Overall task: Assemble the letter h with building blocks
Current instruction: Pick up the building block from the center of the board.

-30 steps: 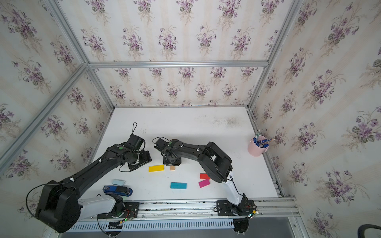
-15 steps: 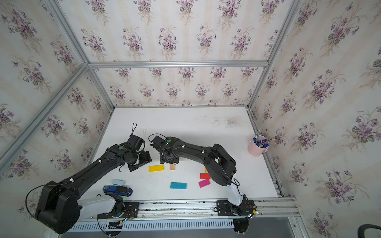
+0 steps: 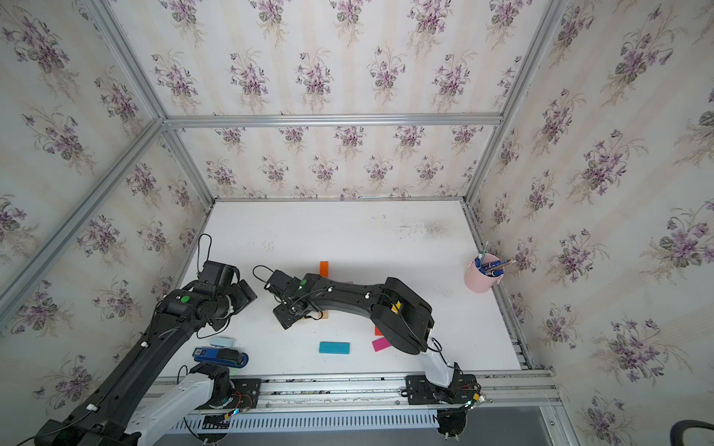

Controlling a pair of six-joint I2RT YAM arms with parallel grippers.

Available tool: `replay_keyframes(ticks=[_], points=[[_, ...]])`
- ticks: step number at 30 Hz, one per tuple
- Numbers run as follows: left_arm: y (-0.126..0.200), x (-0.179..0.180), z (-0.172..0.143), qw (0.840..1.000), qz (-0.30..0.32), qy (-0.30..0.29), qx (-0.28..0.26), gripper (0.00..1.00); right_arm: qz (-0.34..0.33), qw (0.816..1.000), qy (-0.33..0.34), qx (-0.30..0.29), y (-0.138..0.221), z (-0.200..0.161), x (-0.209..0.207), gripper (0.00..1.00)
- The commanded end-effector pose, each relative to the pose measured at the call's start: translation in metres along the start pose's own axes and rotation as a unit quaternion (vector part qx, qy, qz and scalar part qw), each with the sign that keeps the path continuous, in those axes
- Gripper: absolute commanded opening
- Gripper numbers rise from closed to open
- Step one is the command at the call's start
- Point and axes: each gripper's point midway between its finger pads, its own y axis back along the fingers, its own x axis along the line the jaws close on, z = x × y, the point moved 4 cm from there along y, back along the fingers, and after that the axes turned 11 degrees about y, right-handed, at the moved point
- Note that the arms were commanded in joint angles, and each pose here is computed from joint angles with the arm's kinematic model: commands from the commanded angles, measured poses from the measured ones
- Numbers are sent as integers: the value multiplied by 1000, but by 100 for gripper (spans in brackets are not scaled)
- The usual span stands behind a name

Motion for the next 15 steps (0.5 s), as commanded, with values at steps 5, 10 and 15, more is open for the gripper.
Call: replay_keyframes(ticks=[5, 10, 15], points=[[-12, 3, -9, 999, 4, 17, 28, 92, -27, 996, 79, 36, -27, -4, -6, 75], [-12, -1, -7, 1000, 1, 14, 28, 92, 10, 993, 100, 54, -40, -19, 4, 75], [-14, -2, -7, 1000, 1, 10, 30, 92, 33, 994, 90, 51, -37, -25, 10, 72]])
